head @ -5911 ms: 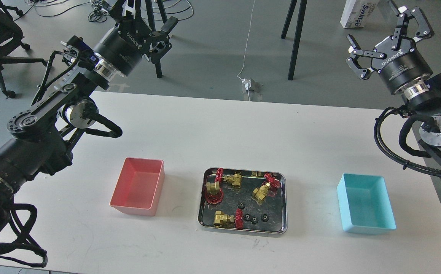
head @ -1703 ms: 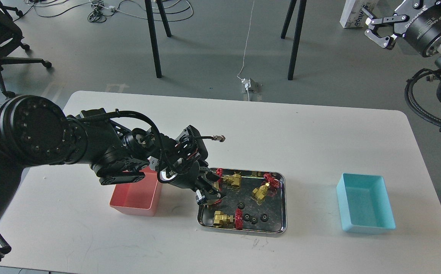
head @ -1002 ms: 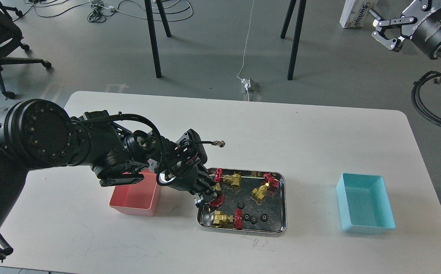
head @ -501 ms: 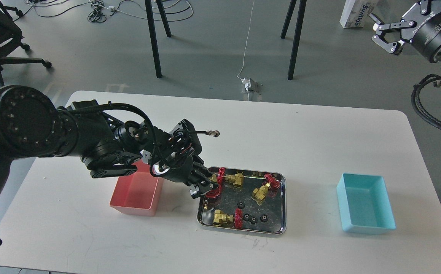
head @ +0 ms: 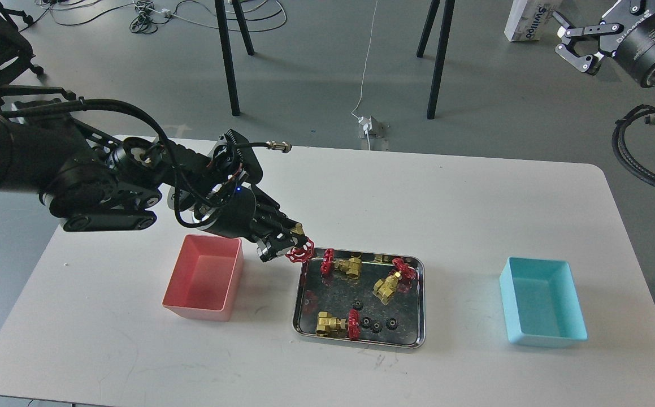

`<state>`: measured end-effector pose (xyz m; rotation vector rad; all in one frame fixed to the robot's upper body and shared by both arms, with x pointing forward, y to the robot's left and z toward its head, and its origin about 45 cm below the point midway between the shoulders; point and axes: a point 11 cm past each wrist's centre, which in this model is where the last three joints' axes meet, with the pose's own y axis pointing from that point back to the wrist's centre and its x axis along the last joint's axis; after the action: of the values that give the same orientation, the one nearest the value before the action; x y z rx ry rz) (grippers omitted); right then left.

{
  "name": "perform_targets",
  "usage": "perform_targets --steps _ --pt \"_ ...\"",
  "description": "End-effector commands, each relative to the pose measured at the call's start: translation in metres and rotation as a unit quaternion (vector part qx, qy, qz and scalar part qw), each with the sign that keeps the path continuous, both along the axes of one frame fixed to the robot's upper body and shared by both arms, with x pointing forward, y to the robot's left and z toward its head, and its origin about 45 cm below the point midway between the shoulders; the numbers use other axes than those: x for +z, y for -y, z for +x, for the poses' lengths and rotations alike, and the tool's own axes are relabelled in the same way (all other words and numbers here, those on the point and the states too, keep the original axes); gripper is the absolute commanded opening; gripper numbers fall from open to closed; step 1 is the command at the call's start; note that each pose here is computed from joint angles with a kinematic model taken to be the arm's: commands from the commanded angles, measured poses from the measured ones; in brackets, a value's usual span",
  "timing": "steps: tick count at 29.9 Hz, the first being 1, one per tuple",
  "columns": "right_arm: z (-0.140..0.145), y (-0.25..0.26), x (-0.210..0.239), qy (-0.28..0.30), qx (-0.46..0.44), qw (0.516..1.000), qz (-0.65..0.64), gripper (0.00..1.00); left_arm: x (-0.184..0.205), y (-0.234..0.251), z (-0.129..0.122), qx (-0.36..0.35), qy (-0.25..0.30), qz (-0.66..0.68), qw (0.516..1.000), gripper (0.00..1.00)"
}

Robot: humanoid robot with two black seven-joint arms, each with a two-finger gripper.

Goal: Place valve in pink box and gear in blue box
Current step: 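Lift the brass fitting and carry it toward the pink box, then lower the fitting into the pink box and open the left gripper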

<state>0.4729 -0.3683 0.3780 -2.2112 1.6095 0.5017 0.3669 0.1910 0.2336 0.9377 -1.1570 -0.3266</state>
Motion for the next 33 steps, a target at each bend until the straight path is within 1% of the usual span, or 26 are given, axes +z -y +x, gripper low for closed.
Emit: perform_targets --steps 1,4,8,12,15,18,22,27,33 --pt "0.008 -0.023 0.010 -0.016 -0.019 1.000 -0.002 0.99 0.015 -0.031 0.000 0.026 0.011 -0.003 1.000 0.09" --pt "0.012 -0.030 0.017 -0.014 -0.023 1.000 -0.002 0.99 0.019 -0.052 -0.002 0.045 0.015 -0.004 0.999 0.10" --pt "0.013 -0.032 0.015 -0.017 -0.024 1.000 0.000 0.99 0.017 -0.071 -0.010 0.048 0.013 0.004 0.999 0.10" --pt "0.016 -0.036 0.016 -0.020 -0.025 1.000 0.002 0.99 0.004 -0.080 -0.017 0.054 -0.002 0.011 0.998 0.10" --pt "0.017 -0.040 0.022 -0.012 -0.022 1.000 0.005 0.99 -0.016 -0.085 -0.025 0.061 -0.022 0.014 0.998 0.10" --pt "0.017 -0.040 0.024 -0.011 -0.022 1.000 0.006 0.99 -0.029 -0.091 -0.027 0.070 -0.030 0.019 0.997 0.10" --pt "0.017 -0.041 0.021 -0.013 -0.021 1.000 0.007 0.99 -0.035 -0.094 -0.029 0.074 -0.035 0.017 0.996 0.10" --pt "0.016 -0.041 0.018 -0.016 -0.020 1.000 0.008 0.99 -0.044 -0.110 -0.023 0.092 -0.027 0.032 0.995 0.10" --pt "0.016 -0.040 0.016 -0.018 -0.021 1.000 0.008 0.99 -0.051 -0.116 -0.024 0.098 -0.031 0.037 0.994 0.10"
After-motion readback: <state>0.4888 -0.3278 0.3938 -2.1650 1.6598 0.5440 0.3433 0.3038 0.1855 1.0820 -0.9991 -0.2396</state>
